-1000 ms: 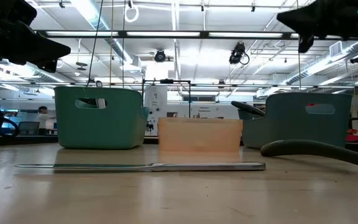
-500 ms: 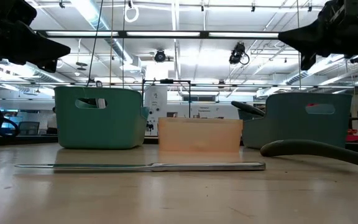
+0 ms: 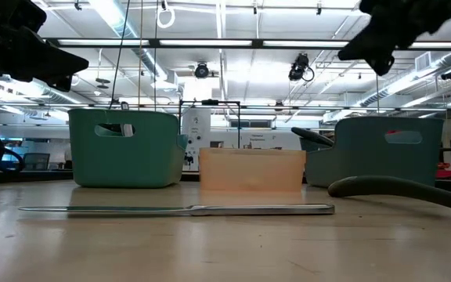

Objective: Pick & Place Kitchen Items
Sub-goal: Put the black spoon into the dark green bin

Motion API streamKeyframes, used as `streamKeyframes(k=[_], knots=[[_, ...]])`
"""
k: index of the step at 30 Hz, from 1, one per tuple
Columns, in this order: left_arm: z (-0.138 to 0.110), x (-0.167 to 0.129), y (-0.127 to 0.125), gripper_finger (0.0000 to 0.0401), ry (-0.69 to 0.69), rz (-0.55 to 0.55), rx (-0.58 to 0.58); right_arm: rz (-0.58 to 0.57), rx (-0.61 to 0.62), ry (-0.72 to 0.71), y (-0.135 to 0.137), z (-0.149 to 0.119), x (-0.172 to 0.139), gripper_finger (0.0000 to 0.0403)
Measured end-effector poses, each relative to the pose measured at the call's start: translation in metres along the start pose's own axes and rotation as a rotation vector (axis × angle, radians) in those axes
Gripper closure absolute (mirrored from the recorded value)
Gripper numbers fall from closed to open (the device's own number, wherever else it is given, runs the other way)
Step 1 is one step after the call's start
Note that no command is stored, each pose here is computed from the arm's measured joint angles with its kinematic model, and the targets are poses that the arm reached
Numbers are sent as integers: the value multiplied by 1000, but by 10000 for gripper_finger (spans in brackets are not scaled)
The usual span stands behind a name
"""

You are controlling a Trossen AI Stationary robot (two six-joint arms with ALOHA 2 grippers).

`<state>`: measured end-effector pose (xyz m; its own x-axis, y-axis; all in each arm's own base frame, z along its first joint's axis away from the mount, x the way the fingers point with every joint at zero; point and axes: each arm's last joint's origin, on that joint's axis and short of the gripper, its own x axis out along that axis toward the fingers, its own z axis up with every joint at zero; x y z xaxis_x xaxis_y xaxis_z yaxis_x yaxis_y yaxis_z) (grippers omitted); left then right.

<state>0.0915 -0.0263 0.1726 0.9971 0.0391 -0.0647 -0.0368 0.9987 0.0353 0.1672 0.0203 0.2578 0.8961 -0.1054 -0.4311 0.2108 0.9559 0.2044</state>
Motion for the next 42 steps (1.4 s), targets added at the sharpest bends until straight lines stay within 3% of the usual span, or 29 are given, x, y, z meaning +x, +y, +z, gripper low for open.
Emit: streamKeyframes(k=[8,13,18,23,34,42], knots=[[0,0,0,383,3,0,1,-74,67,334,60,29,32,400],[0,0,0,383,7,0,3,-202,149,453,90,25,63,396],[-1,0,0,383,8,0,-5,-197,233,584,110,12,95,391],[-1,0,0,383,9,0,-7,-267,238,704,115,-3,117,364],[-1,0,0,383,10,0,-3,-483,411,839,106,-23,131,208],[-1,0,0,383,10,0,-3,-552,408,906,99,-41,151,187]])
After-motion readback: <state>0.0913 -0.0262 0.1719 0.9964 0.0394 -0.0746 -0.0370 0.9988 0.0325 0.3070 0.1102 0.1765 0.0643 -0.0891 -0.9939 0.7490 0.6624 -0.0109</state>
